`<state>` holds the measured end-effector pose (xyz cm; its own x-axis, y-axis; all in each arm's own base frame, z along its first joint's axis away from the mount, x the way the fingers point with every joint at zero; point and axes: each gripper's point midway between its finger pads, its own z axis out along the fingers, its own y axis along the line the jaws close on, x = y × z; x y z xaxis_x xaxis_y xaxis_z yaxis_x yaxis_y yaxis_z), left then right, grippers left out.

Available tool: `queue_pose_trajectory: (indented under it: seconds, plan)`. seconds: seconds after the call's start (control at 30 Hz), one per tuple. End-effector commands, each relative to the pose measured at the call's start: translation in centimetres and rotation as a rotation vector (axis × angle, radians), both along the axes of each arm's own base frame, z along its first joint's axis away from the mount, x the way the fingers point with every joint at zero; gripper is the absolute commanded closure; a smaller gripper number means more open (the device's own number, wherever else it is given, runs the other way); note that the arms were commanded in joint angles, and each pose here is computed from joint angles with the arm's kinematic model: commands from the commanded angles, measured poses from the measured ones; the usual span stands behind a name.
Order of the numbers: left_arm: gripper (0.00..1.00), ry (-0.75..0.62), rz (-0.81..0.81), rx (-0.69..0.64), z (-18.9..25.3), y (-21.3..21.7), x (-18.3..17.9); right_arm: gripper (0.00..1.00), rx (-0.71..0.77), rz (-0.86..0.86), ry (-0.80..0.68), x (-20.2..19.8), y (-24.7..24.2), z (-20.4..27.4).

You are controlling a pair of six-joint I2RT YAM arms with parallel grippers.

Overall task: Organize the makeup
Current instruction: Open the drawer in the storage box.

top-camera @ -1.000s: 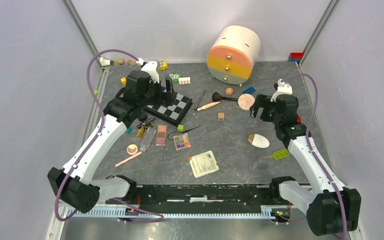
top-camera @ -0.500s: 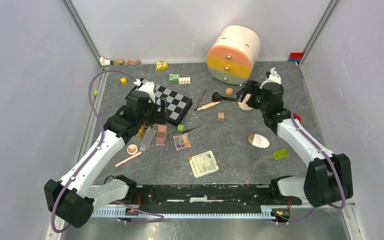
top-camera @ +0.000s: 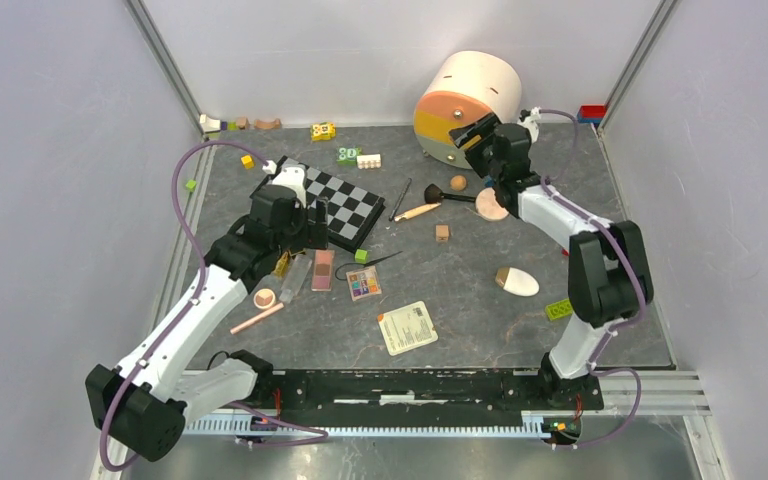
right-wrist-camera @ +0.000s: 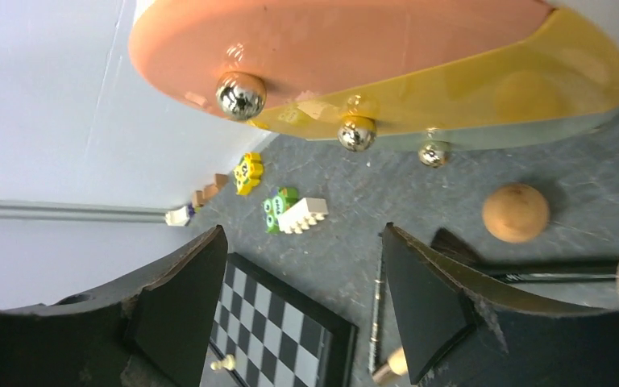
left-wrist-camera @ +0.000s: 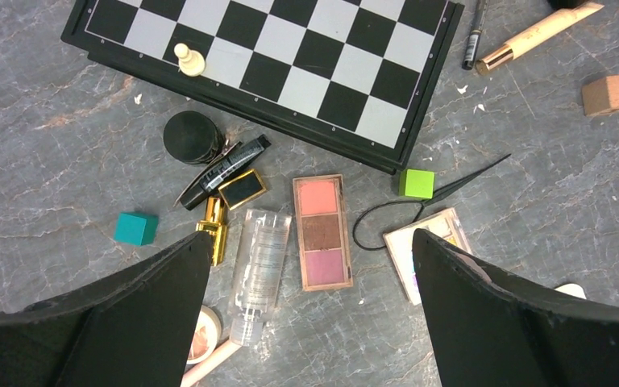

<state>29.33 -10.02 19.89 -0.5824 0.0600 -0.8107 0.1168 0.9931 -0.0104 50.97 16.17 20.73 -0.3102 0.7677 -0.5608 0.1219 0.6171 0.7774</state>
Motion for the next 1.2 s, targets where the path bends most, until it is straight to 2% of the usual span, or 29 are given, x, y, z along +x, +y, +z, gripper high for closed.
queue_pose_trajectory:
  seconds: [0.0,0.23,0.53,0.73,1.17]
  plan:
    - [0.0,-0.072,-0.027,0.0,1.5,-0.2,0.6,0.23,0.176,-0.044,-0.109,3.3,1.7,4.2]
    - [0.0,-0.07,-0.039,-0.015,1.5,-0.4,0.6,0.25,0.21,-0.078,-0.122,5.8,3.0,4.5]
    - [0.0,-0.068,-0.041,-0.032,1.6,-0.4,0.6,0.28,0.184,-0.185,-0.128,6.5,1.5,4.4]
    - [0.0,-0.064,-0.046,-0.044,1.6,-0.5,0.7,0.31,0.168,-0.197,-0.14,7.3,1.4,4.6]
    - [0.0,-0.063,-0.067,-0.06,1.7,-0.8,0.6,0.49,0.142,-0.245,-0.156,8.4,0.8,4.7]
